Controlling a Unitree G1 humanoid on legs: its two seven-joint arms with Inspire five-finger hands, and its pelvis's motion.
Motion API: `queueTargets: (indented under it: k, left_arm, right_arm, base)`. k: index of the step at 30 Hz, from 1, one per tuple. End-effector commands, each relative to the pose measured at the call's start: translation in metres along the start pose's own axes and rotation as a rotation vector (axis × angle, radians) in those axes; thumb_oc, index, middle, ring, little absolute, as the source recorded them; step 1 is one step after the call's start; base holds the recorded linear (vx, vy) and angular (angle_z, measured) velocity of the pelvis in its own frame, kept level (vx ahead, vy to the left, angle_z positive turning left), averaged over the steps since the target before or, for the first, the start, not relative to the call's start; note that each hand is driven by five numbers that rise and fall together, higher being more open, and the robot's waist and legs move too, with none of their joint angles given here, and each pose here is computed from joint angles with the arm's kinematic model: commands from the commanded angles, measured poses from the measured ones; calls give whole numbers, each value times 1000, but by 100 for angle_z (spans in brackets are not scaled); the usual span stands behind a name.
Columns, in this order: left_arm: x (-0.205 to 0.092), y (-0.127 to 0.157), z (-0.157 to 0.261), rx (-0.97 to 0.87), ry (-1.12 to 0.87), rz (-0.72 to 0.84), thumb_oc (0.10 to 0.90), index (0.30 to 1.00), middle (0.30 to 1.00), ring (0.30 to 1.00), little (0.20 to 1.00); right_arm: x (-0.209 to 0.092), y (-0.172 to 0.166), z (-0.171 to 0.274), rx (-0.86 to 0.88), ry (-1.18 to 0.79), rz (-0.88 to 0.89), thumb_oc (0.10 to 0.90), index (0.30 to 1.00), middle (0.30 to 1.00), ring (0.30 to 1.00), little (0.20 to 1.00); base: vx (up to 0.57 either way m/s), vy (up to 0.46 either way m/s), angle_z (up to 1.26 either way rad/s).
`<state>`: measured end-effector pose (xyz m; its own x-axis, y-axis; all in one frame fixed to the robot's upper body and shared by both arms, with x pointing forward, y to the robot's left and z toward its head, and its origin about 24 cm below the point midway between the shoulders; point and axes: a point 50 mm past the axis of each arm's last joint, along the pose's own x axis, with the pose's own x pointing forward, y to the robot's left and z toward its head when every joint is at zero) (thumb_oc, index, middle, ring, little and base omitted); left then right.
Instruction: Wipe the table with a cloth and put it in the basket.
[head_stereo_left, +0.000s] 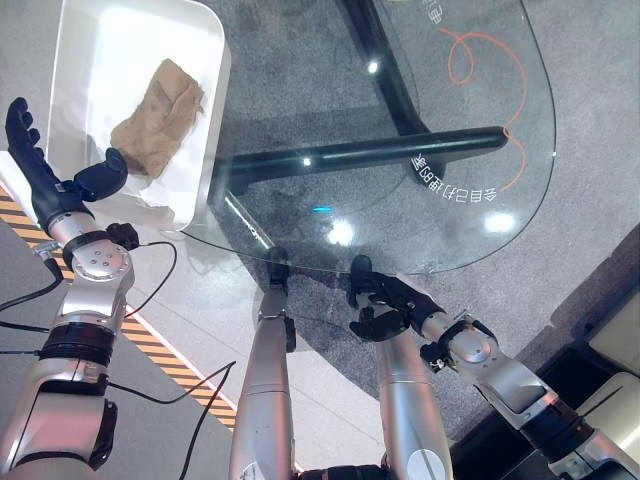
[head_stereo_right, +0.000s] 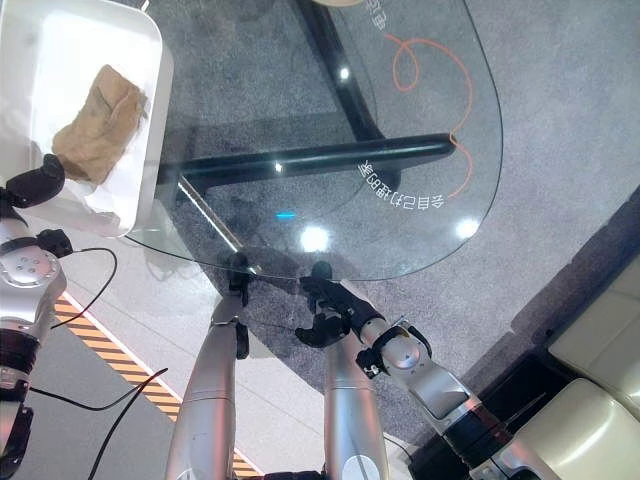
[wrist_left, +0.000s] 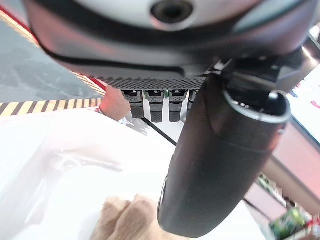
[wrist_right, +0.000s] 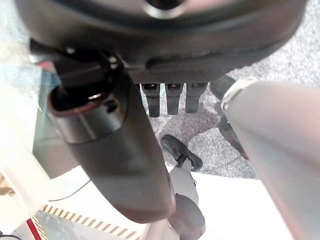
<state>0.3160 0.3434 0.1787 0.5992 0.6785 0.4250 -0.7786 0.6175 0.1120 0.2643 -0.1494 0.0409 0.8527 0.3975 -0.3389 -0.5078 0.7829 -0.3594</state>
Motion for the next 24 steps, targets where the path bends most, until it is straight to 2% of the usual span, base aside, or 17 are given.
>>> queueTargets:
  k: [1, 4, 7, 12, 14, 16, 17, 19, 20, 24]
  left_arm:
    - [11, 21, 41, -169, -212, 114, 800, 900, 900, 900, 900]
    - [3, 16, 37, -179, -212, 67, 800, 900, 900, 900, 900]
    - [-11, 3, 27, -184, -166, -57, 800, 900, 900, 900, 900]
    - [-80, -24, -29, -214, 96, -301, 800, 900, 900, 900, 900]
    - [-115, -28, -58, -210, 230, -376, 800, 900, 900, 900, 900]
    - [-139, -28, -77, -208, 346, -434, 800, 900, 900, 900, 900]
    - [-163, -27, -93, -193, 434, -488, 800, 900, 900, 900, 900]
    - [-188, -20, -111, -173, 544, -558, 800, 900, 900, 900, 900]
    - [-214, -13, -128, -146, 645, -623, 800, 900, 900, 900, 900]
    - [-254, -2, -148, -109, 788, -648, 800, 900, 900, 900, 900]
  right_arm:
    - [-13, 22, -3, 41, -72, 68, 800, 900, 900, 900, 900]
    - [-13, 26, -13, 58, -50, 76, 800, 900, 900, 900, 900]
    - [-11, 30, -27, 85, -14, 82, 800, 900, 900, 900, 900]
    - [-13, 47, -62, 210, 89, 65, 800, 900, 900, 900, 900]
    - [-17, 52, -76, 228, 135, 56, 800, 900, 900, 900, 900]
    - [-20, 55, -84, 239, 153, 45, 800, 900, 900, 900, 900]
    - [-23, 56, -90, 263, 169, 39, 800, 900, 900, 900, 900]
    - [-27, 57, -97, 294, 186, 25, 800, 900, 900, 900, 900]
    - [-32, 59, -105, 331, 216, 12, 800, 900, 900, 900, 900]
    - [-37, 65, -116, 410, 232, -39, 800, 900, 900, 900, 900]
  base:
    - [-55, -117, 0]
    - [-28, -94, 0]
    - [-32, -137, -1]
    - [-4, -131, 3]
    - [26, -86, 1]
    - [16, -68, 6]
    - [24, -79, 8]
    - [51, -96, 10]
    - [88, -101, 18]
    - [83, -48, 10]
